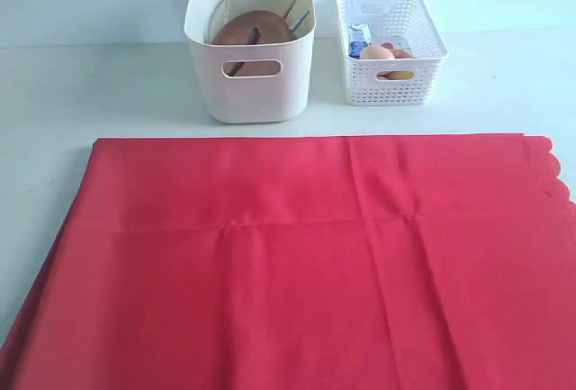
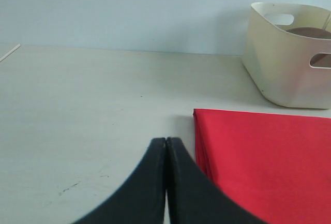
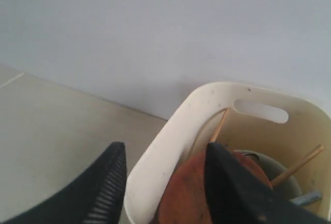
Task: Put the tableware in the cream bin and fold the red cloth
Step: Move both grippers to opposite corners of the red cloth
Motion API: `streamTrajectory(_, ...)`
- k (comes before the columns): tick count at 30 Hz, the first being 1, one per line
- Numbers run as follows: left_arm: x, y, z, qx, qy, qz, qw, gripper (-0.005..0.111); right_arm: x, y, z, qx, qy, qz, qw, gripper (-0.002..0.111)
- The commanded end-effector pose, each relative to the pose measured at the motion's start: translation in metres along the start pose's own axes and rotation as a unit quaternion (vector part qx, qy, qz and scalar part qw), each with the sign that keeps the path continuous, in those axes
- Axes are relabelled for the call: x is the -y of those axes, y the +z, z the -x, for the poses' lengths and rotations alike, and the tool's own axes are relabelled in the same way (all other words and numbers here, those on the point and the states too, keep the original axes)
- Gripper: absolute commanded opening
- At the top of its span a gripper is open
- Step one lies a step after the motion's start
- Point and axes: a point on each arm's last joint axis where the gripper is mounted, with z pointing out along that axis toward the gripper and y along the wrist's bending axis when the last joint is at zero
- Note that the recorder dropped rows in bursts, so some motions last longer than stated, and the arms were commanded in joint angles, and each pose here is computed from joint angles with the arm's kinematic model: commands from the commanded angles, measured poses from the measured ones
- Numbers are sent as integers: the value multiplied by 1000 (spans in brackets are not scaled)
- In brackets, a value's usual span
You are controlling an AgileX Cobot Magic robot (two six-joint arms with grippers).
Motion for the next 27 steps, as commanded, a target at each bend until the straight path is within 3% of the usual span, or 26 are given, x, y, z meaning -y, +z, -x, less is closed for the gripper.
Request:
streamTrajectory(1, 0, 0, 0, 0, 0, -3, 1000, 1, 7, -25, 14, -64, -28, 29, 997, 29)
streamTrajectory(7, 0, 0, 0, 0, 0, -3, 1000, 1, 31, -60, 22, -162, -14, 48, 985, 0)
streamTrajectory(17, 0, 0, 0, 0, 0, -3, 1000, 1, 83, -103, 18, -237, 33, -9, 971, 0)
streamTrajectory(23, 0, 0, 0, 0, 0, -3, 1000, 1, 94, -127, -10, -244, 60, -37, 967, 0)
streamTrajectory(27, 0, 0, 0, 0, 33, 2, 999, 1, 92, -140, -27, -246, 67, -48, 966, 0)
